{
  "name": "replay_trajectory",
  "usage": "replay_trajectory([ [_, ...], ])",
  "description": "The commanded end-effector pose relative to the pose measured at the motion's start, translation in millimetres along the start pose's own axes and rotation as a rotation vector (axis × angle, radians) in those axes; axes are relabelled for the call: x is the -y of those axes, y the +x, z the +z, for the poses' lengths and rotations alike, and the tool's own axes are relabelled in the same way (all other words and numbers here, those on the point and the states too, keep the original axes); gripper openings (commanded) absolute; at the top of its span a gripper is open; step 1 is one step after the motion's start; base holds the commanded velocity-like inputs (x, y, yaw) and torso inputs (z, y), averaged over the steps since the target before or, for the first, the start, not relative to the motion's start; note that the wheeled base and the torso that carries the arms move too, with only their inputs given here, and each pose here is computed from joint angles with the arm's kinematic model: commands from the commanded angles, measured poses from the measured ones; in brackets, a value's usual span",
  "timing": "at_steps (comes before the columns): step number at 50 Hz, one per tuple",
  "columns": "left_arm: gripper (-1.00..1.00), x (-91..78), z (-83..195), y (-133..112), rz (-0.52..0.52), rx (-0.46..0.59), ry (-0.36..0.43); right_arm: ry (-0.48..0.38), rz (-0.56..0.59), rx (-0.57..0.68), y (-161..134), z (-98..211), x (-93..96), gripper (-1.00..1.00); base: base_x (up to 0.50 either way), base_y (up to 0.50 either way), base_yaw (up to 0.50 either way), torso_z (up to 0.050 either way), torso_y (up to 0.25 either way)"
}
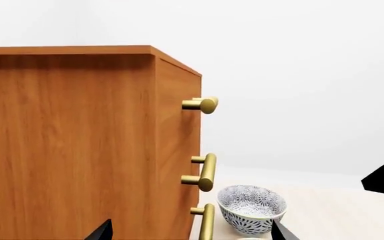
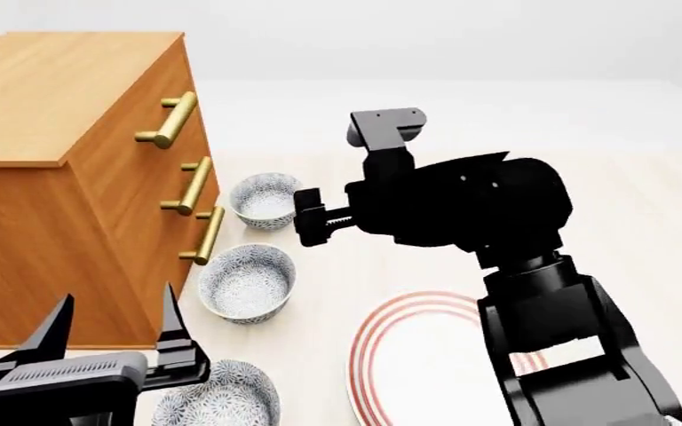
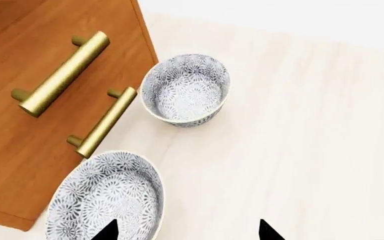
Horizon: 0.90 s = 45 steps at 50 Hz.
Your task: Put the bowl in the middle on the plate.
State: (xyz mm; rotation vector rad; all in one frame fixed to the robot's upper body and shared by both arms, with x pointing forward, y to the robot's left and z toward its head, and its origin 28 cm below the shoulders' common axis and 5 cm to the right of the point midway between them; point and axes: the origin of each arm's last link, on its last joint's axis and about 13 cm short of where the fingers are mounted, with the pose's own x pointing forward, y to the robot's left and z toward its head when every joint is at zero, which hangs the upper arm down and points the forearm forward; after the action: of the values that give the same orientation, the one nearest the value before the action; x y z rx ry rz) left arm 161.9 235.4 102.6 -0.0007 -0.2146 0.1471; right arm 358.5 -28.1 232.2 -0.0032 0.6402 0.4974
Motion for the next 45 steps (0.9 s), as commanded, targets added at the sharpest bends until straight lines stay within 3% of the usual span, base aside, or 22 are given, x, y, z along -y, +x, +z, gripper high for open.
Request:
replay_trajectory([
  [1, 1.0, -1.2, -0.2, 0.5, 0.004, -0.003, 0.0, -0.045, -0.021, -0.064, 16.0, -2.9, -9.1, 1.0, 0.0, 0.0, 0.0, 0.0, 0.0],
  [23, 1.0, -1.8, -2.0, 1.4, 0.006, -0.009, 0.003, -0.059, 0.037, -0.088, 23.8, 2.3, -25.5, 1.0, 0.0, 0.0, 0.0, 0.0, 0.0],
  [34, 1.0, -2.2, -2.4, 2.0, 0.007, -0.013, 0.004, -0.116, 0.113, -0.189, 29.8, 0.6, -26.9, 1.0, 0.0, 0.0, 0.0, 0.0, 0.0],
  [37, 1.0, -2.0, -2.4, 2.1, 0.008, -0.014, 0.003, -0.066, 0.084, -0.153, 32.6, 3.5, -23.0, 1.0, 0.0, 0.0, 0.0, 0.0, 0.0],
  [41, 1.0, -1.4, -3.5, 2.3, 0.005, -0.017, 0.003, -0.059, 0.07, -0.141, 31.7, 8.0, -21.0, 1.0, 0.0, 0.0, 0.0, 0.0, 0.0],
  [44, 1.0, -1.0, -4.3, 2.6, 0.005, -0.02, 0.004, -0.114, 0.05, -0.126, 31.0, 11.9, -17.8, 1.0, 0.0, 0.0, 0.0, 0.0, 0.0],
  [45, 1.0, -1.0, -4.4, 2.8, 0.005, -0.021, 0.004, -0.089, 0.035, -0.102, 31.5, 13.7, -17.0, 1.0, 0.0, 0.0, 0.0, 0.0, 0.0],
])
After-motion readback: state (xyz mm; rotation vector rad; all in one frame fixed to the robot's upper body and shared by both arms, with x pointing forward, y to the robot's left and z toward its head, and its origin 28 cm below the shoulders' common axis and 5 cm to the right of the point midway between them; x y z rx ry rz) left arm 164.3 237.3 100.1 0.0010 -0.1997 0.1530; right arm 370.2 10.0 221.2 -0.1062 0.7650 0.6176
